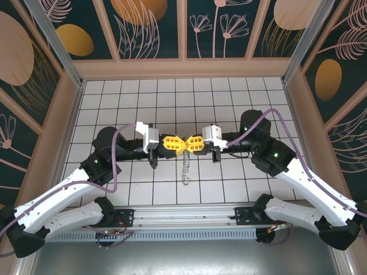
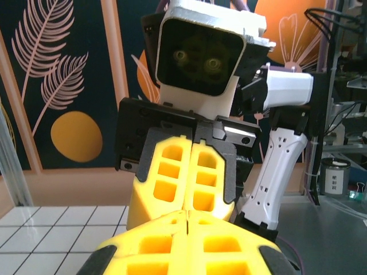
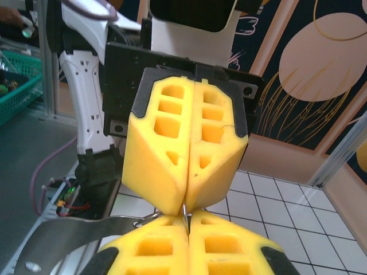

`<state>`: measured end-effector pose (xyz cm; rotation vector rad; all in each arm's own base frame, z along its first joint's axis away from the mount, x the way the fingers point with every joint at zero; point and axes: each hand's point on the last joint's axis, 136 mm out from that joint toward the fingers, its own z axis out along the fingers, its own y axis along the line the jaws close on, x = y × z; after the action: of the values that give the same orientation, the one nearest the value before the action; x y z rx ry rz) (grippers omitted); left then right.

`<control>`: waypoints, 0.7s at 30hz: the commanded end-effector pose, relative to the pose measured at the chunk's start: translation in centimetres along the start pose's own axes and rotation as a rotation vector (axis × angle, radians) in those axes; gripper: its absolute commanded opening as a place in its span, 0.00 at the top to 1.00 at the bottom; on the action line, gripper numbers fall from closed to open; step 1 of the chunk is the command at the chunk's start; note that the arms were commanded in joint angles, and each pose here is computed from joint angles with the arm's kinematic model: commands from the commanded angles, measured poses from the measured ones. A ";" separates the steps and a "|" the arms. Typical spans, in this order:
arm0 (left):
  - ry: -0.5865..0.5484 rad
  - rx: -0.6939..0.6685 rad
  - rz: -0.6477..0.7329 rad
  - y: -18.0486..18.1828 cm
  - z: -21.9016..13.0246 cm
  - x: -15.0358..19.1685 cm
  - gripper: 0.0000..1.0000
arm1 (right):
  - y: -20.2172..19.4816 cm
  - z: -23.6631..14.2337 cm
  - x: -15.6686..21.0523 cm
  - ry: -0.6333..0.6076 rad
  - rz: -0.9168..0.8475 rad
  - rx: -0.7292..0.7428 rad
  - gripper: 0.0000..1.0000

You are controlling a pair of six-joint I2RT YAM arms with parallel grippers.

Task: Put the keys on the keyring

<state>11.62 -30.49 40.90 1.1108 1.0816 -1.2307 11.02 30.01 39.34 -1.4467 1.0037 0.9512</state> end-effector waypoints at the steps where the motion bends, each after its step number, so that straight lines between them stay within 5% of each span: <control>1: -0.113 0.067 0.050 -1.5 0.0 -3.0 1.00 | -1.1 0.2 -0.9 -0.054 -0.035 0.039 1.00; 6: 0.081 -0.030 0.048 0.5 0.6 -1.0 1.00 | -2.3 0.0 -0.8 -0.012 -0.020 0.058 1.00; 12: 0.320 -0.106 0.051 2.4 0.3 2.2 0.85 | -3.0 0.5 0.2 0.090 -0.009 0.040 1.00; 21: 0.384 -0.097 0.037 2.9 0.8 3.6 1.00 | -3.0 0.8 0.4 0.125 -0.006 0.022 1.00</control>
<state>15.04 -30.89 38.90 1.2519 1.3609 -0.9312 14.00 30.36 37.78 -1.5033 1.1741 0.8820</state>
